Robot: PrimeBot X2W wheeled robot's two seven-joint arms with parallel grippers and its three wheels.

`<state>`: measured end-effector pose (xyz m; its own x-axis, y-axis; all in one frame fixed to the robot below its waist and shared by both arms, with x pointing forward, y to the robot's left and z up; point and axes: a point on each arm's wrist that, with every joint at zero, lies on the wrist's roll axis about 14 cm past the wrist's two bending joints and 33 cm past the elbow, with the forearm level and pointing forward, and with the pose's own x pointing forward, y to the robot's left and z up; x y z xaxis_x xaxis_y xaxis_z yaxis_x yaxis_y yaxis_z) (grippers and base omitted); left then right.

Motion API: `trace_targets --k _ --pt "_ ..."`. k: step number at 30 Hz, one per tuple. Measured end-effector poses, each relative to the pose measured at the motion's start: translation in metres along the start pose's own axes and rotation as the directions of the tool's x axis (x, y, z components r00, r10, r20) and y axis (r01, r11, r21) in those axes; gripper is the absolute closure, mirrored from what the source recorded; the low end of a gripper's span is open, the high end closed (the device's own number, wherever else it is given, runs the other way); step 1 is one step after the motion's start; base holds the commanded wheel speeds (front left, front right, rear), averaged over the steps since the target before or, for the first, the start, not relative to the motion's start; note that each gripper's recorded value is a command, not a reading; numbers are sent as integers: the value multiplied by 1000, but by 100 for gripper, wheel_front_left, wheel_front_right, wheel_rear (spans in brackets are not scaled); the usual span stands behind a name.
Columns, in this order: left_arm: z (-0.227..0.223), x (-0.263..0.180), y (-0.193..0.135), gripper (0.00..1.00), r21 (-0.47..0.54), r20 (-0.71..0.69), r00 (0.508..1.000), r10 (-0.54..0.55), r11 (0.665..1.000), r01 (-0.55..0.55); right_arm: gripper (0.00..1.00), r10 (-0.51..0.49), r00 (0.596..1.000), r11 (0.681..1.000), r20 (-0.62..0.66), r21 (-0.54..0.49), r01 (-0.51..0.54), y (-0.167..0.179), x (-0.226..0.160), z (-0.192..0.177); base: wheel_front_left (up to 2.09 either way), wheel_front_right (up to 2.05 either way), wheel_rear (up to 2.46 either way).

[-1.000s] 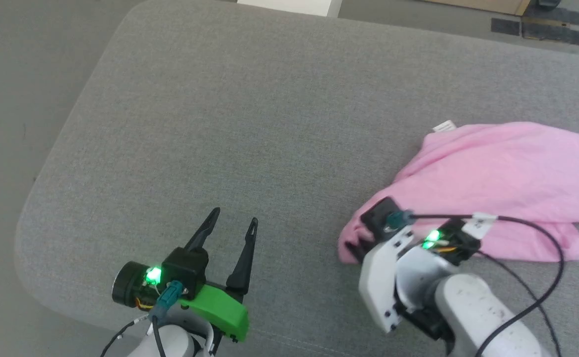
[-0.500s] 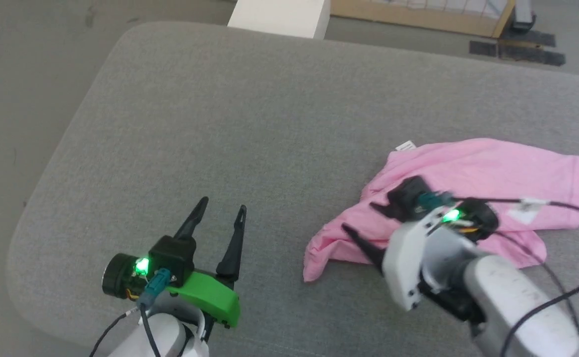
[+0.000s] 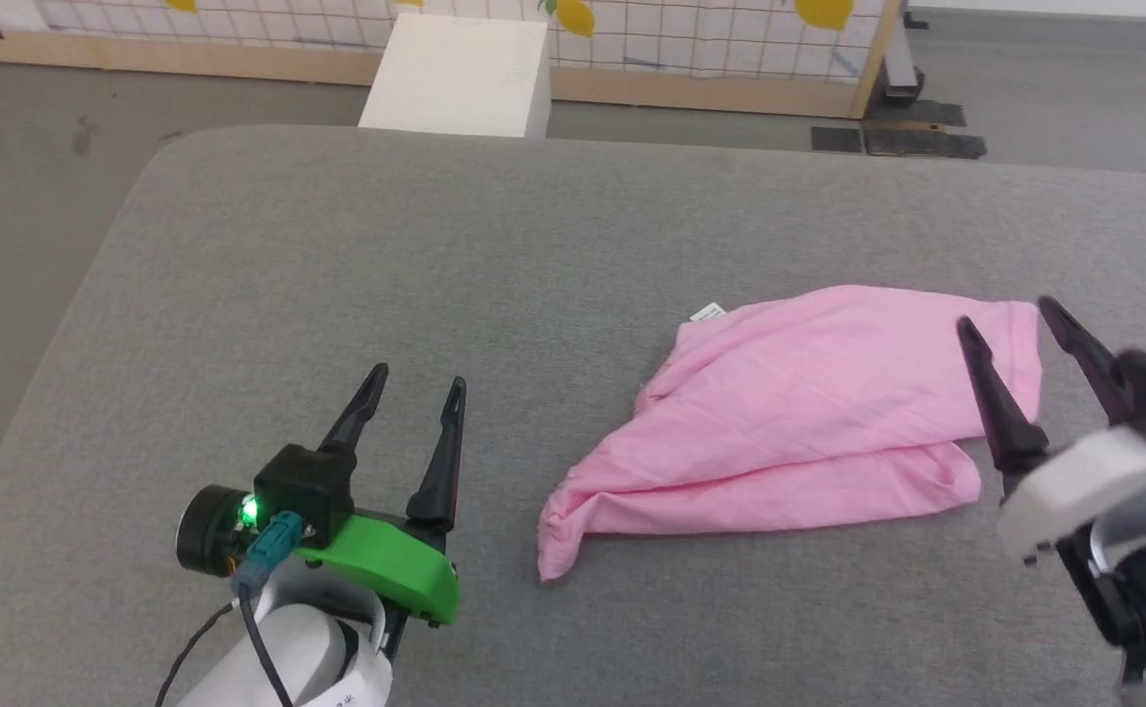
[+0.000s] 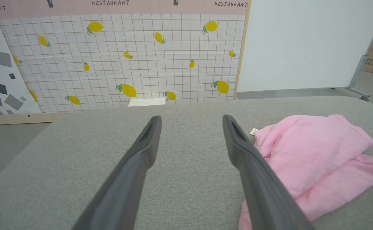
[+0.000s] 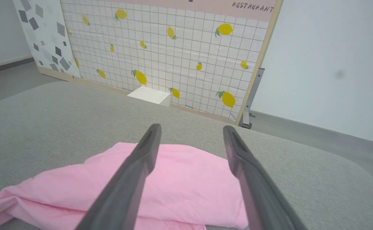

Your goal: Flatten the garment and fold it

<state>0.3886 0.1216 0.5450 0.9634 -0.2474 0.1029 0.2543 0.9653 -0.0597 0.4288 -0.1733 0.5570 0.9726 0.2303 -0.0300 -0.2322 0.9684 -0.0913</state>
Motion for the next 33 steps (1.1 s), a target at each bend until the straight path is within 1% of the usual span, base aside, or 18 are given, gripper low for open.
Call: trace_targets --k 3,6,10,15,17,20,25,29,31,33 --pt "1 3 -5 0 -5 1 1000 -15 1000 15 0 -77 996 997 33 28 77 -10 -19 -6 0 0 0" --pt "-2 5 -10 0 -18 -11 1000 -27 999 27 0 -130 990 990 46 56 128 -12 -35 -13 0 0 0" --pt "-14 5 -13 0 -44 -60 998 -33 999 30 0 -144 988 989 49 43 142 -5 -49 -19 0 0 0" --pt "-23 10 -17 0 -53 -94 995 -46 998 41 0 -156 987 987 39 37 155 -3 -55 -24 0 0 0" --pt "-29 15 -22 0 -65 -130 989 -72 996 64 0 -168 985 985 41 35 167 -7 -56 -23 0 0 0" --pt "-34 33 -35 0 -78 -187 971 -147 988 135 0 -181 983 983 36 33 180 -10 -54 -25 0 0 0" --pt "-35 79 -63 0 -53 -301 904 -304 952 302 0 -193 981 981 2 22 193 -15 -50 -35 0 0 0" --pt "-44 114 -89 0 -89 -417 810 -413 905 416 0 -212 977 977 -33 17 212 -20 -46 -49 0 0 0" --pt "-53 128 -97 0 -106 -476 761 -440 888 447 0 -219 974 975 -53 14 220 -21 -45 -57 0 0 0" --pt "-68 140 -100 0 -128 -551 700 -454 875 466 0 -227 971 974 -70 12 228 -23 -44 -65 0 0 0"
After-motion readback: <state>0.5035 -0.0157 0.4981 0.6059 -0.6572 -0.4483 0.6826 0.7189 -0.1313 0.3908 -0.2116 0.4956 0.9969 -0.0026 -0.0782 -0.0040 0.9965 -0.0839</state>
